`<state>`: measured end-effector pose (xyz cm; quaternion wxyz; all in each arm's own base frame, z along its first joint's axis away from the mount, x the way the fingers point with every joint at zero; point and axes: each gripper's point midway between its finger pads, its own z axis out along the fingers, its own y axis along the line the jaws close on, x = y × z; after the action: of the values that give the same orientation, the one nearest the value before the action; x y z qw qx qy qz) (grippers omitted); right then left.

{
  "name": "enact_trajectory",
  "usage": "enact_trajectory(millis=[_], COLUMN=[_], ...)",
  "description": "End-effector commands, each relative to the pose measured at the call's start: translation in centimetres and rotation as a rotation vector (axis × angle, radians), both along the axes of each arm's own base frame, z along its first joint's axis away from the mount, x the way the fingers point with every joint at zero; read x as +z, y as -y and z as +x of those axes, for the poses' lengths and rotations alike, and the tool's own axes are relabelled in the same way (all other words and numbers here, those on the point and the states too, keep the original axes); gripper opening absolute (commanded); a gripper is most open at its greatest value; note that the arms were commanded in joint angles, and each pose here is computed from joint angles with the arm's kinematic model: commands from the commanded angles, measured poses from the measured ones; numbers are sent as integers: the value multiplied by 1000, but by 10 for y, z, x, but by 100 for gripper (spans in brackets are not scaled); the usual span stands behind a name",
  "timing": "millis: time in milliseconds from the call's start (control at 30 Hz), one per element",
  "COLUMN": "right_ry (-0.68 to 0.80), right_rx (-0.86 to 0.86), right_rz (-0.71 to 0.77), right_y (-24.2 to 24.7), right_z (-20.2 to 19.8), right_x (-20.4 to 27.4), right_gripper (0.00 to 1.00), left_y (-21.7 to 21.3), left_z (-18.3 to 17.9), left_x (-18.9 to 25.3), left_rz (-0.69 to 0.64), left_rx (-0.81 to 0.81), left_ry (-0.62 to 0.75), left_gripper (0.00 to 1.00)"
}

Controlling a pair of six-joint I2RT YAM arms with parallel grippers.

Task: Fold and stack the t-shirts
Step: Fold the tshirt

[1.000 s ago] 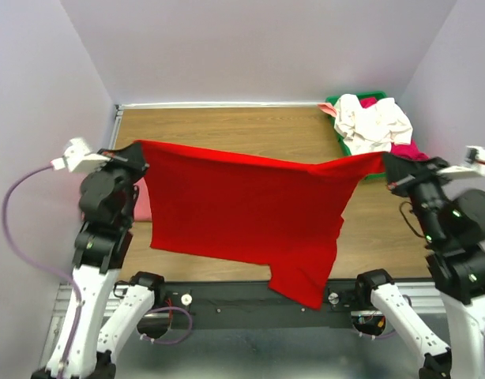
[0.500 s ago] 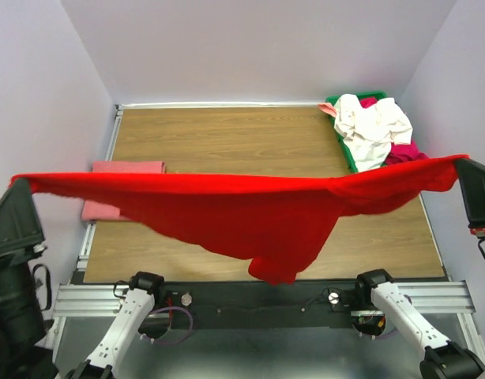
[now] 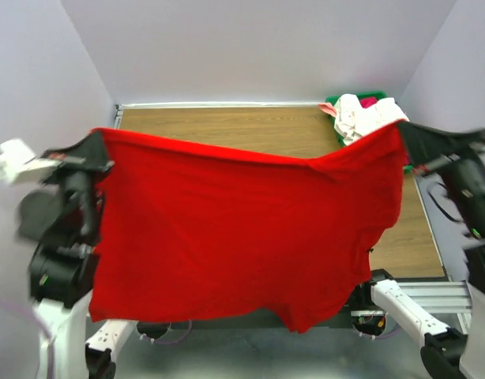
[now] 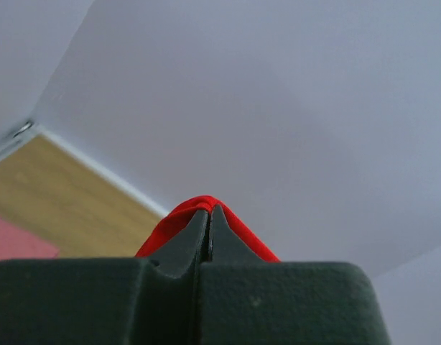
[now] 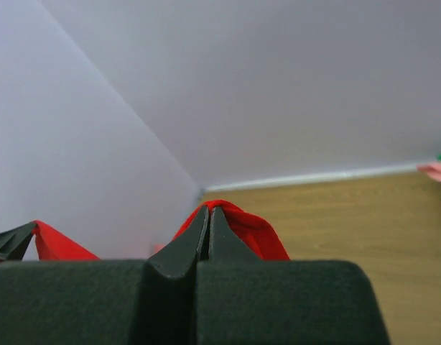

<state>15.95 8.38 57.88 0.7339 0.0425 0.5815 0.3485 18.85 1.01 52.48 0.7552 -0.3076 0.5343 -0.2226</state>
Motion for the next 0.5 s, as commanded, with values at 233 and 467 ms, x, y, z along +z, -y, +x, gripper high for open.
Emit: enact_trajectory(millis=[233,467], right_ry=[-431,-611], right_rx=[-367,-476], right_rz=[-52,-139], right_y=[30,34], right_z=[160,221], right_x=[-196,-299], right_gripper=[1,0], left_y=[17,33], left_z=[164,253], left_x=[-209,-323], left_rz=[28,134], left_rx=[116,126], left_ry=[-429,-693], left_gripper=[0,0])
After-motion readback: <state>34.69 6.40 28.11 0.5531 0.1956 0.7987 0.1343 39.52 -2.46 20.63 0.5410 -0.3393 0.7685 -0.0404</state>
